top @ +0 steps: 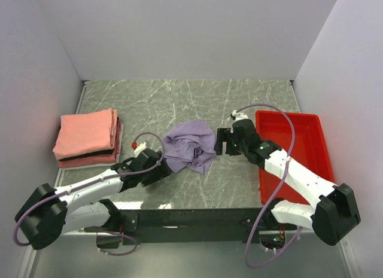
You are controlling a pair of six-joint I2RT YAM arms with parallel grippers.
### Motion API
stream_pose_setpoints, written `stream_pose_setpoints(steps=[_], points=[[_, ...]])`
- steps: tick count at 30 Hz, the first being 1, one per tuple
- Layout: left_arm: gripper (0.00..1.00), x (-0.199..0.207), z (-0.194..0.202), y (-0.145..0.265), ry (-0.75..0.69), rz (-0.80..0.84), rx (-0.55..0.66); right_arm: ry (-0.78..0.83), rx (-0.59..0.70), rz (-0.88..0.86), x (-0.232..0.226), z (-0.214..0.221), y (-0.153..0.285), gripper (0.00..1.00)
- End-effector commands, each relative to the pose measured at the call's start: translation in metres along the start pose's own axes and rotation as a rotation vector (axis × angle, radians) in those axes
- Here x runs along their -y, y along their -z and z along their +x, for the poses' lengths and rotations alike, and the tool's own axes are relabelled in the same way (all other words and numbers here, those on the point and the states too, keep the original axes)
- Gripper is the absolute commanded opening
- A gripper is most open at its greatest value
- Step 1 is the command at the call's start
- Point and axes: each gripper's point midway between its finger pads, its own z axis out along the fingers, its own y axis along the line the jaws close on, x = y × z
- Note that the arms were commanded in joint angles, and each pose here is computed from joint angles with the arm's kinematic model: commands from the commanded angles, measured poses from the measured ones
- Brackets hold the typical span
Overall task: Fold and stack the t-shirts
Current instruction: Flatten the tshirt out
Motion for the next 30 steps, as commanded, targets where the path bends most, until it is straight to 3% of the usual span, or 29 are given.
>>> stream_pose_setpoints(steps=[1, 7, 9, 12, 13, 16, 30], points=[[0.87, 0.021, -0.007, -0.003, 0.025, 0.038, 0.031, -0.015, 0.062, 0.013, 0.005, -0.011, 0.004, 0.89], [0.78, 0.020, 0.002, -0.016, 0.011, -0.012, 0.001, -0.034, 0.063, 0.031, 0.016, -0.009, 0.002, 0.89], [0.71, 0.019, 0.004, -0.018, 0.006, -0.028, -0.004, -0.037, 0.061, 0.024, 0.016, -0.009, 0.002, 0.89], [0.50, 0.021, 0.005, -0.020, 0.004, -0.038, -0.004, -0.044, 0.056, 0.031, 0.020, -0.008, 0.000, 0.88], [0.30, 0.021, 0.005, -0.019, 0.004, -0.039, -0.002, -0.046, 0.056, 0.031, 0.022, -0.008, 0.000, 0.89], [0.01, 0.021, -0.001, -0.016, 0.010, -0.055, 0.020, -0.049, 0.051, 0.026, 0.022, -0.007, -0.002, 0.89], [0.00, -0.006, -0.050, 0.040, 0.077, -0.157, 0.255, -0.054, 0.013, 0.011, 0.018, -0.006, -0.007, 0.87]])
